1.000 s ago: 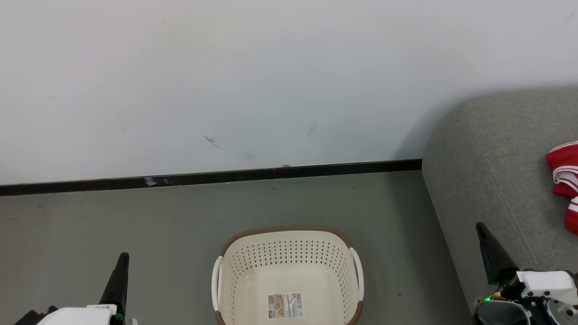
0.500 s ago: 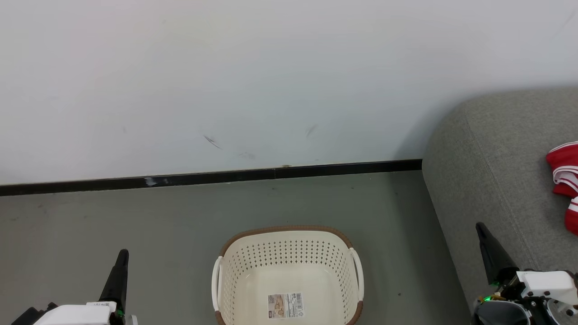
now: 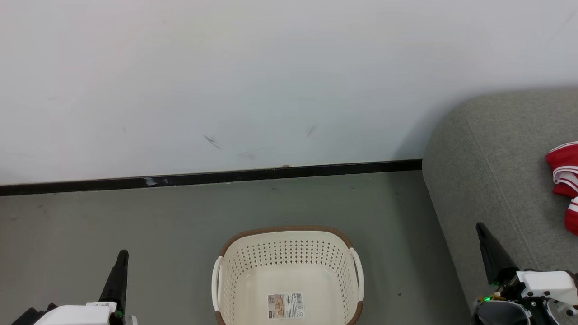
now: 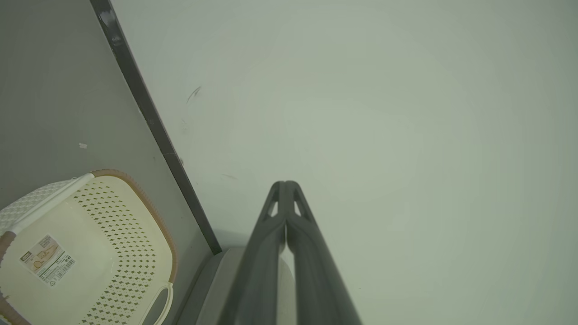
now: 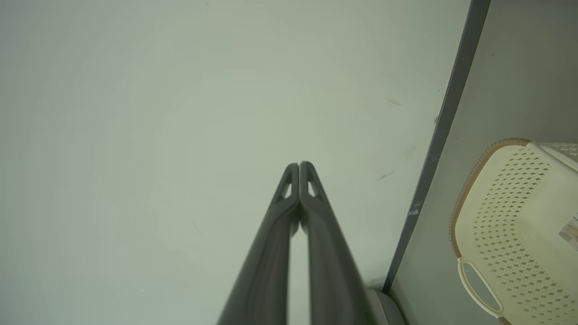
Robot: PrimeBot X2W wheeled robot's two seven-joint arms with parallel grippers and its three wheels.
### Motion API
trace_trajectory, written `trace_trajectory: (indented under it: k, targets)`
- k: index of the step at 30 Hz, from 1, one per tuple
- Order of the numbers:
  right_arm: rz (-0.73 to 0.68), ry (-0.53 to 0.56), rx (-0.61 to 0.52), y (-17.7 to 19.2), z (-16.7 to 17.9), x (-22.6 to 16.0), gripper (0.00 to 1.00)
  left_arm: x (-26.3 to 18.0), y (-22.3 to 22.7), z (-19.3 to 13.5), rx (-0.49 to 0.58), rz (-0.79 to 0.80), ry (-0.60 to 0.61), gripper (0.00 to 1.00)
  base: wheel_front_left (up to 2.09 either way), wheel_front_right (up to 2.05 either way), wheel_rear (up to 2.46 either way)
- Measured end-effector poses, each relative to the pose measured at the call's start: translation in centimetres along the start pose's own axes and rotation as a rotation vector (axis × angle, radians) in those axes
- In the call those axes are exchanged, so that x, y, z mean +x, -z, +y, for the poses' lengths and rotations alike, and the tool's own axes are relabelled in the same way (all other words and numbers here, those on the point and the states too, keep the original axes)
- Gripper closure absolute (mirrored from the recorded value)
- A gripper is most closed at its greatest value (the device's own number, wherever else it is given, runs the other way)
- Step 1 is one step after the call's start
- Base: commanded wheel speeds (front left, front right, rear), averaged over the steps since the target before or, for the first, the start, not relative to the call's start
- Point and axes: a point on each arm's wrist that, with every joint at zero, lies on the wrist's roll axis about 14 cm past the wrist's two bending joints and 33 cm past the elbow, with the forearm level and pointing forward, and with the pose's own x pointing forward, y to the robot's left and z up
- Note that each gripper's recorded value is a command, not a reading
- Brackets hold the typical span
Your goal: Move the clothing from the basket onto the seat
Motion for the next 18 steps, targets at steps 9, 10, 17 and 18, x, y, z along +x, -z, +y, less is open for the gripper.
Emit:
trace_trajectory:
  k: [9,10,17,18]
  targets:
    - [0.000,0.000,0.000,0.00,0.00,0.00,1.00,0.01,0.00,0.06,-0.001,0.000,-0.002,1.00,0.00,0.00,0.00]
    - [0.000,0.000,0.000,0.00,0.00,0.00,1.00,0.02,0.00,0.07,-0.001,0.000,-0.002,1.00,0.00,0.00,0.00]
    - [0.000,0.000,0.000,0.00,0.00,0.00,1.00,0.02,-0.01,0.08,-0.001,-0.001,-0.002,1.00,0.00,0.00,0.00]
    - [0.000,0.000,0.000,0.00,0.00,0.00,1.00,0.02,-0.01,0.07,-0.001,-0.001,-0.002,1.00,0.00,0.00,0.00]
